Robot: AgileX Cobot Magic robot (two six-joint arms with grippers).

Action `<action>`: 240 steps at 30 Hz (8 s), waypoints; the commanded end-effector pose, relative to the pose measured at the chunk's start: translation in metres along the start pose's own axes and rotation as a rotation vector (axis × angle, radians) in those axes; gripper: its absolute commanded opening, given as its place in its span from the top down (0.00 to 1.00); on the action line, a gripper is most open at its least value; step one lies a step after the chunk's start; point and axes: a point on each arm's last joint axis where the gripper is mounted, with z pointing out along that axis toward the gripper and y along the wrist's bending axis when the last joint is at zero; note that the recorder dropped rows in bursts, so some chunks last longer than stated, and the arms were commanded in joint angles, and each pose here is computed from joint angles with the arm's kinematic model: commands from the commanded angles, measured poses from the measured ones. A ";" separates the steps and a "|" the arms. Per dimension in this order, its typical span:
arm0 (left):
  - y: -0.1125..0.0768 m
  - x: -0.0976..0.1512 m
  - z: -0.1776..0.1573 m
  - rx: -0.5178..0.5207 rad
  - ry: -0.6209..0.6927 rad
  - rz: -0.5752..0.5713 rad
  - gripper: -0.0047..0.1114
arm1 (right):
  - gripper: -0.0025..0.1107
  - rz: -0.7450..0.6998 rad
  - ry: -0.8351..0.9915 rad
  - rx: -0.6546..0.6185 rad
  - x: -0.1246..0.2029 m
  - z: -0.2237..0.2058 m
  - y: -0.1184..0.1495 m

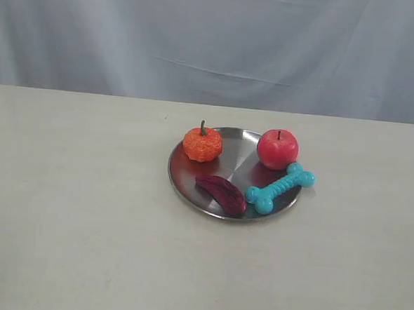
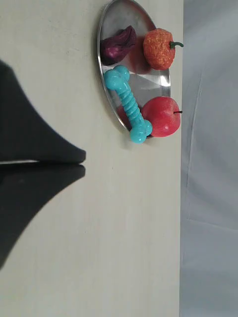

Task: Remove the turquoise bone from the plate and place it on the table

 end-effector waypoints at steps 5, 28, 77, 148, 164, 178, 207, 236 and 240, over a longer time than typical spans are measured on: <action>0.000 0.000 0.000 0.008 -0.004 -0.003 0.96 | 0.98 0.000 -0.005 0.005 0.001 0.000 0.000; 0.000 0.000 0.000 0.008 -0.004 -0.003 0.96 | 0.98 -0.020 -0.155 -0.005 -0.013 -0.001 0.001; 0.000 0.000 0.000 0.008 -0.004 -0.003 0.96 | 0.98 0.157 0.261 -0.046 -0.218 0.120 0.041; 0.000 0.000 0.000 0.008 -0.004 -0.003 0.96 | 0.51 0.071 1.111 -0.096 -0.089 0.346 0.096; 0.000 0.000 0.000 0.008 -0.004 -0.003 0.96 | 0.51 0.175 1.095 0.068 -0.069 0.358 0.108; 0.000 0.000 0.000 0.008 -0.004 -0.003 0.96 | 0.61 0.185 1.064 0.083 -0.044 0.376 0.108; 0.000 0.000 0.000 0.008 -0.004 -0.003 0.96 | 0.47 0.240 1.035 0.091 -0.035 0.383 0.112; 0.000 0.000 0.000 0.008 -0.004 -0.003 0.96 | 0.98 0.106 0.781 -0.010 -0.162 0.321 0.108; 0.000 0.000 0.000 0.008 -0.004 -0.003 0.96 | 0.98 0.045 0.725 0.020 -0.192 0.296 0.099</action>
